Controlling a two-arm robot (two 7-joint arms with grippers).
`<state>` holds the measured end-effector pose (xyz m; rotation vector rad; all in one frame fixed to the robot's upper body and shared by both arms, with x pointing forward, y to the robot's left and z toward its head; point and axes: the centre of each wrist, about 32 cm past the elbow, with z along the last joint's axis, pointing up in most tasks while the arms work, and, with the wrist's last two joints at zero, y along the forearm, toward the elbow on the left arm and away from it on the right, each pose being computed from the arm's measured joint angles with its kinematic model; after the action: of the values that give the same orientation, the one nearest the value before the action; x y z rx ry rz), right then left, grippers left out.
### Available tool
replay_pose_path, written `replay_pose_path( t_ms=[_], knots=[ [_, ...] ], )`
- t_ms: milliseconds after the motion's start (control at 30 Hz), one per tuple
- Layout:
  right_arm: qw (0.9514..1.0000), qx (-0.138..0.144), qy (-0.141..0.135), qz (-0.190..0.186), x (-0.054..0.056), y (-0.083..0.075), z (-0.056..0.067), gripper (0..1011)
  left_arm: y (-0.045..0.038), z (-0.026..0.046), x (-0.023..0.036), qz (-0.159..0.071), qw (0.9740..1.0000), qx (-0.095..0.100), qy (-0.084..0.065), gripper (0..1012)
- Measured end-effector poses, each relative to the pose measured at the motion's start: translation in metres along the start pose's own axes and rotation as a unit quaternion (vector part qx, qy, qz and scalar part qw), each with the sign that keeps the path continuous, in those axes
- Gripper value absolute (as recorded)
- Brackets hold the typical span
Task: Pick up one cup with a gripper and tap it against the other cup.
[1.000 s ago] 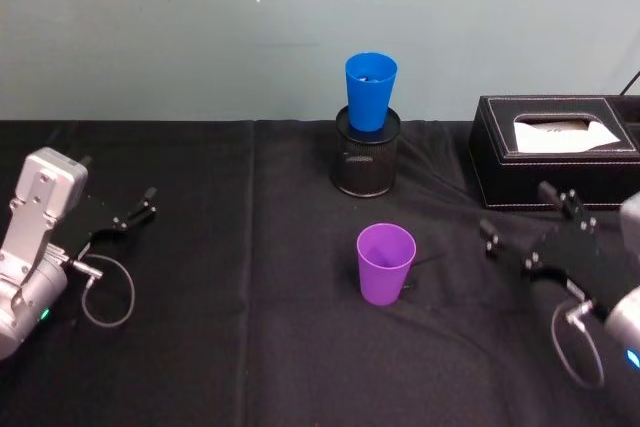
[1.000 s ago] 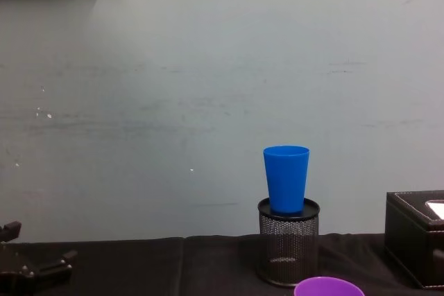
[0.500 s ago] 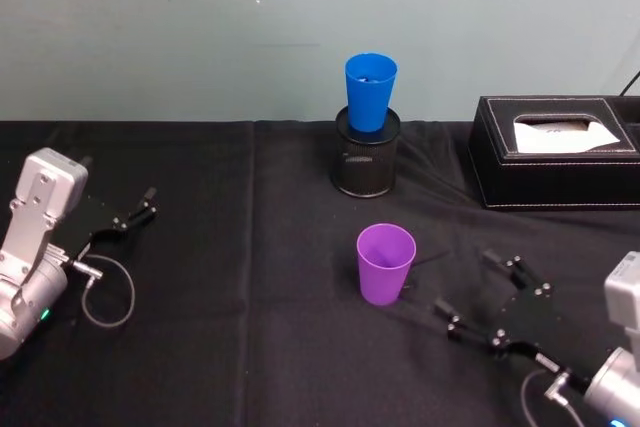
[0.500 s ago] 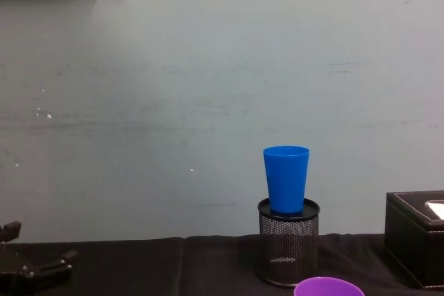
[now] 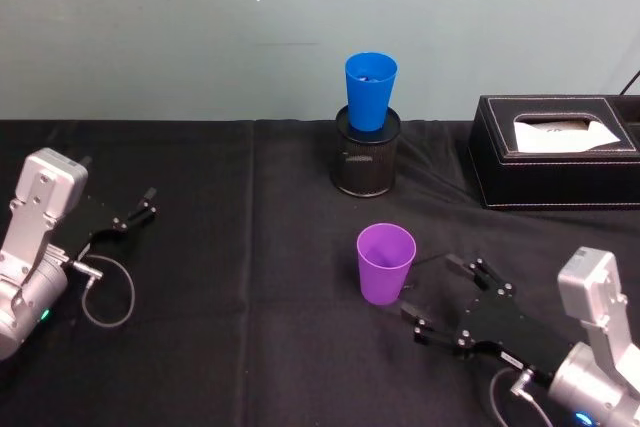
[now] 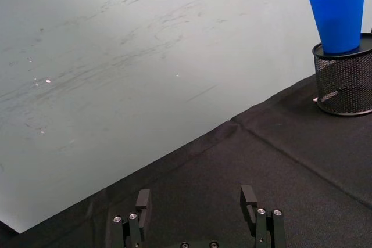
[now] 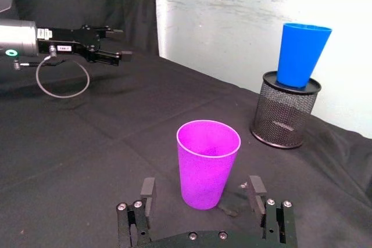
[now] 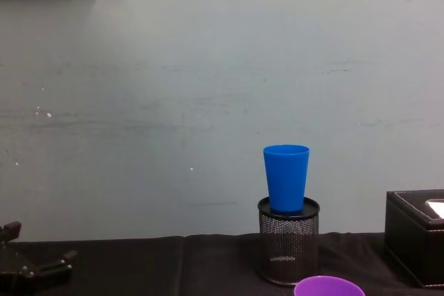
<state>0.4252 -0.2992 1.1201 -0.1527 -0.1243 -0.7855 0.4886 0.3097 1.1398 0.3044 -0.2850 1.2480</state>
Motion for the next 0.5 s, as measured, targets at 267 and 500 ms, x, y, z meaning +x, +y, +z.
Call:
replay_pose_path(
  t_ms=[267,500],
  knots=[
    [0.9997,-0.006,0.022,0.006,0.002,0.023,-0.002,1003,0.0000,0.0000,0.0000,0.000,1.0000,0.000,0.000,1000],
    [0.9995,-0.004,0.029,0.010,0.004,0.041,-0.006,1003,0.0000,0.0000,0.0000,0.000,1.0000,0.000,0.000,1000]
  ],
)
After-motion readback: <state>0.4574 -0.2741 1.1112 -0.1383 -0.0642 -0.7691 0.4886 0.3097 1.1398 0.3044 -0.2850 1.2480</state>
